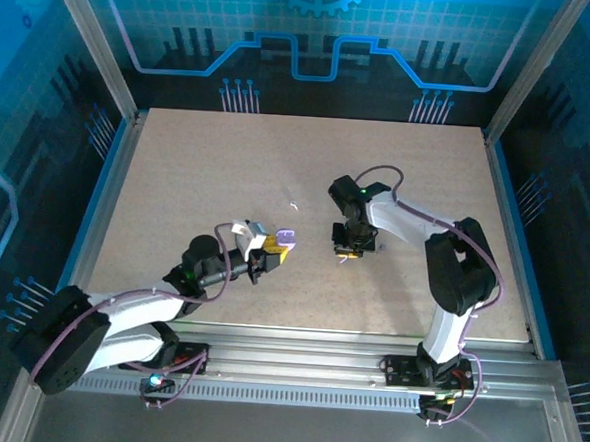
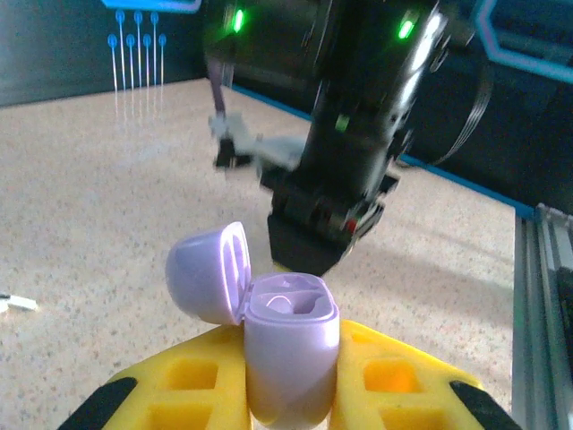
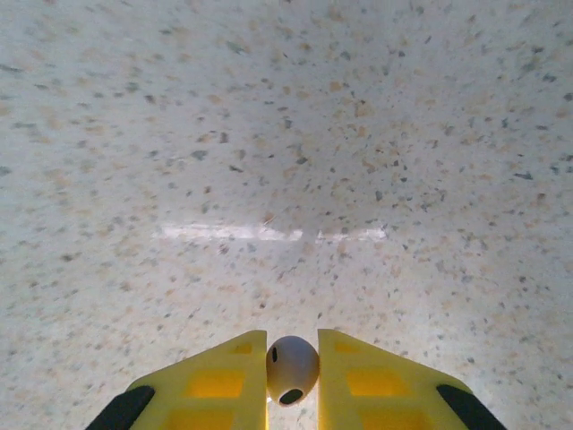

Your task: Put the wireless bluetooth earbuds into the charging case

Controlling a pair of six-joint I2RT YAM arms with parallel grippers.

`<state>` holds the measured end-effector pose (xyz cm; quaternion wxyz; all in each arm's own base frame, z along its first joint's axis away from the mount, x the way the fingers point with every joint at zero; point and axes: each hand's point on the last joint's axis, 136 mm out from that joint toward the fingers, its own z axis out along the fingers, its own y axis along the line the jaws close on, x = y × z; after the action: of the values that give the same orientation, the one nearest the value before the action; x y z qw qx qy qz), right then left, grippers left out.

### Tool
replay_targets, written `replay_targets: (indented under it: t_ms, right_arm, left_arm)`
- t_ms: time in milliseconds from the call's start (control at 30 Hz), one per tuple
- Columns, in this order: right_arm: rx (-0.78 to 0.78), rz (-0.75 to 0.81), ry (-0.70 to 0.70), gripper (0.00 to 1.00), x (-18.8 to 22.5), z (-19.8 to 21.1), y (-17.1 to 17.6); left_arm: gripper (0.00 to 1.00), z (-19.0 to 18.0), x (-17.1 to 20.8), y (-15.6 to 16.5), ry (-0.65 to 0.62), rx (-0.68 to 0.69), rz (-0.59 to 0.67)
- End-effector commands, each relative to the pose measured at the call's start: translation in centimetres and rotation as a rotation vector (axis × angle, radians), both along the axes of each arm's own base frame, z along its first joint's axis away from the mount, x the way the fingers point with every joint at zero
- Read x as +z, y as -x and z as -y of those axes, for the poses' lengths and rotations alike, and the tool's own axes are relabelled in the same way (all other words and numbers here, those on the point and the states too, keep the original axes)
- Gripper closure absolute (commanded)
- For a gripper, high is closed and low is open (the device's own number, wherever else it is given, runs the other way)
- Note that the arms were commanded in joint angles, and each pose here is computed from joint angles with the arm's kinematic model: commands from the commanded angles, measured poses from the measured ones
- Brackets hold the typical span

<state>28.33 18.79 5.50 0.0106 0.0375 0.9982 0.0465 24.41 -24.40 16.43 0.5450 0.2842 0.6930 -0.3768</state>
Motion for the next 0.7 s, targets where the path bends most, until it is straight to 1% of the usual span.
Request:
replay_targets:
  t_ms: [0,267,500,667]
  right_arm:
    - [0.027,0.068,-0.007,0.83,3.3,-0.4,-0.3]
    - [0.052,0.187,-0.062,0.83,8.5,-1.6,-0.8]
    - [0.09,0.281,-0.098,0.82,12.5,-3.2,-0.6]
    - [0.111,0.328,-0.128,0.82,14.4,-4.5,-0.1]
  left_arm:
    - [0.8,1.3,1.6,-0.5,0.033,-0.035,0.059]
    - [0.8,3.3,0.4,-1.9,0.037,-0.057,0.07]
    - [0.8,5.0,1.0,-2.3,0.061,-0.104,0.091]
    - [0.8,5.3,1.3,-2.5,0.067,-0.112,0.097]
